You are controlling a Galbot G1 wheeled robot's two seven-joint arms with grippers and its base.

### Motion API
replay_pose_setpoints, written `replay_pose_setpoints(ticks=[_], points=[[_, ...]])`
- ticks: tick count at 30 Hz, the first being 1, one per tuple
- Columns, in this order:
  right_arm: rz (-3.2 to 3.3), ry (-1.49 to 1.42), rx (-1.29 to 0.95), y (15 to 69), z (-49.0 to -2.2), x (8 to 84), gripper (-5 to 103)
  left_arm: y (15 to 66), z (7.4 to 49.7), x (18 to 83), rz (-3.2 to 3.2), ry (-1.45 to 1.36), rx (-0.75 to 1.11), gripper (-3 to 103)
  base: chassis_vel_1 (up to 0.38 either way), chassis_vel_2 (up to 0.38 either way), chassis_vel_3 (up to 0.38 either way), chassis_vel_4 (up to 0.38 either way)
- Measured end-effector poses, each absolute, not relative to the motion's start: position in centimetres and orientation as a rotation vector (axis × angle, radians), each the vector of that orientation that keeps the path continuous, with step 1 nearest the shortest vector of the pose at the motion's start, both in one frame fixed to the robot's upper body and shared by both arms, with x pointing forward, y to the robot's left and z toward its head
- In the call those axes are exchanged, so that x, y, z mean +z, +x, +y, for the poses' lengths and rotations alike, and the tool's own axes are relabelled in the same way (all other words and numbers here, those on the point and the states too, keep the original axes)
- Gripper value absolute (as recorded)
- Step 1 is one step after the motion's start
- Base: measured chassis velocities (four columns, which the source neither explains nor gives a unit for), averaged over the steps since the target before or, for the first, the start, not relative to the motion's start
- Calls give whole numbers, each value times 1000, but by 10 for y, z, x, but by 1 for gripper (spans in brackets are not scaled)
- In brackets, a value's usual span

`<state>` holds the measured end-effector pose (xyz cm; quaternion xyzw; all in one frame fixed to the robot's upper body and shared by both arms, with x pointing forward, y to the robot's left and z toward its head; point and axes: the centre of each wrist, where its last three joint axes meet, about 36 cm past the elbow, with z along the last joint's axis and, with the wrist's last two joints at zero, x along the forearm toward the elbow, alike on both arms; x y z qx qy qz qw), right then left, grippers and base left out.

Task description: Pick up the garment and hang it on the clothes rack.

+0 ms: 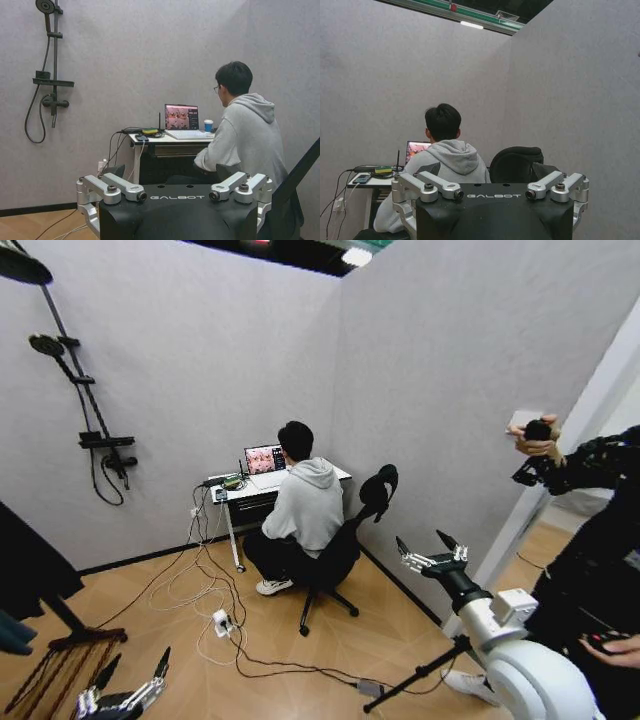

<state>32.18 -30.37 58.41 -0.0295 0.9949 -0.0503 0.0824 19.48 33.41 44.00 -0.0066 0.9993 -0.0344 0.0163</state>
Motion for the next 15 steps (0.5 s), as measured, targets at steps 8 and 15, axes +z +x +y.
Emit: replay_pose_setpoints(ticks=[8,15], points=[[2975,-108,-141,323,-302,580,100,195,334,440,3107,-20,-107,100,147,-156,-149,142],[2965,-142,-137,328,-297,581,100,195,334,440,3107,-21,-107,100,112,-43,-41,112]])
